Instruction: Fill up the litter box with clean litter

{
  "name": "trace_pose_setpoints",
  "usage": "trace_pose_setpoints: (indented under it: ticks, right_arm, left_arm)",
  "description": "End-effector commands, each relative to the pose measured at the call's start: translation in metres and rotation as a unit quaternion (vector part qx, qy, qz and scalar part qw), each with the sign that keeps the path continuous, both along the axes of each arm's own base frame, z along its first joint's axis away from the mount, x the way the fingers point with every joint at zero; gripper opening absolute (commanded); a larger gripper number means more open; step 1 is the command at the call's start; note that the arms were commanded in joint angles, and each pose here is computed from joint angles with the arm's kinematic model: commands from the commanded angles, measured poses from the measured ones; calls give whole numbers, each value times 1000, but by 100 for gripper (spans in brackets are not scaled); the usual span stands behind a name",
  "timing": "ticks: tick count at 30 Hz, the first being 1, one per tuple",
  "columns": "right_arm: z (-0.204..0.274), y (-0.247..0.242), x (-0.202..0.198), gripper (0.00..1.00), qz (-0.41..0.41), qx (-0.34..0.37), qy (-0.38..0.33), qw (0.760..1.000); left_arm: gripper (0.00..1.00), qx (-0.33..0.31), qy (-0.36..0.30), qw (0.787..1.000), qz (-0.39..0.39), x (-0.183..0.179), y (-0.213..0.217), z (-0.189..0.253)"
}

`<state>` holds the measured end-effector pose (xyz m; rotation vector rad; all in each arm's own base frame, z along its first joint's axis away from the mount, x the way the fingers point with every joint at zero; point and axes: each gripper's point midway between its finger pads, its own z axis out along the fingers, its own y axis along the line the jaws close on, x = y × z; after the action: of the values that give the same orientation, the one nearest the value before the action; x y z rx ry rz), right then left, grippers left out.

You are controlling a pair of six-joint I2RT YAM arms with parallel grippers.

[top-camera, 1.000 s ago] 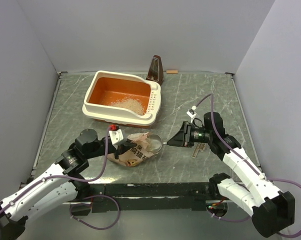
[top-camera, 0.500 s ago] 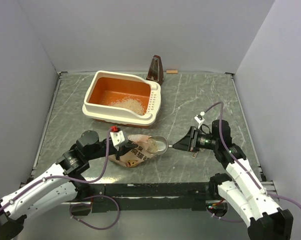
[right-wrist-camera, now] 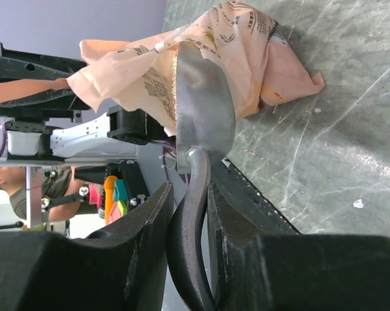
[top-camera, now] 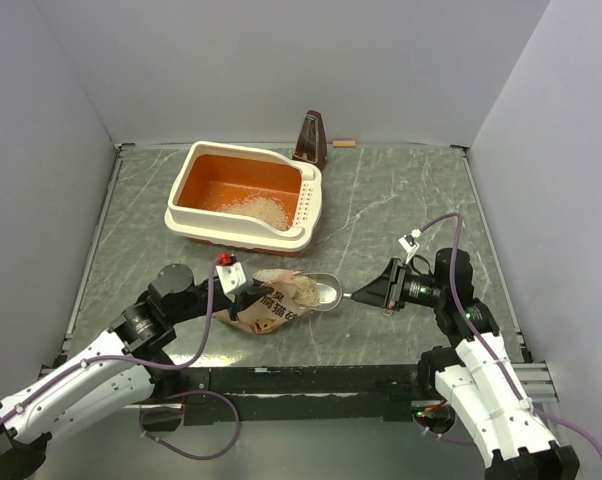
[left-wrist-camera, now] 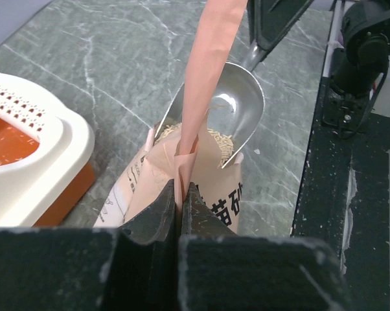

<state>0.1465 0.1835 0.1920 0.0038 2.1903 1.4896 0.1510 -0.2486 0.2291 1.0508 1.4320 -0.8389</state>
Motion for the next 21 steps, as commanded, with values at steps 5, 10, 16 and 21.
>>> trace_pose_setpoints:
  ticks: [5,10,16,21]
  right_arm:
    - [15,3,-13,0,26,32,-4,999]
    - [24,4,-14,0,24,37,-6,999]
    - [37,3,-12,0,14,43,-9,999]
    - [51,5,-11,0,13,56,-10,998]
  left_arm:
    - [1,-64,-70,995,18,0,7,44]
    - [1,-76,-83,993,28,0,13,52]
    - [1,-103,-110,987,54,0,25,68]
    - [1,-115,-122,984,63,-1,32,78]
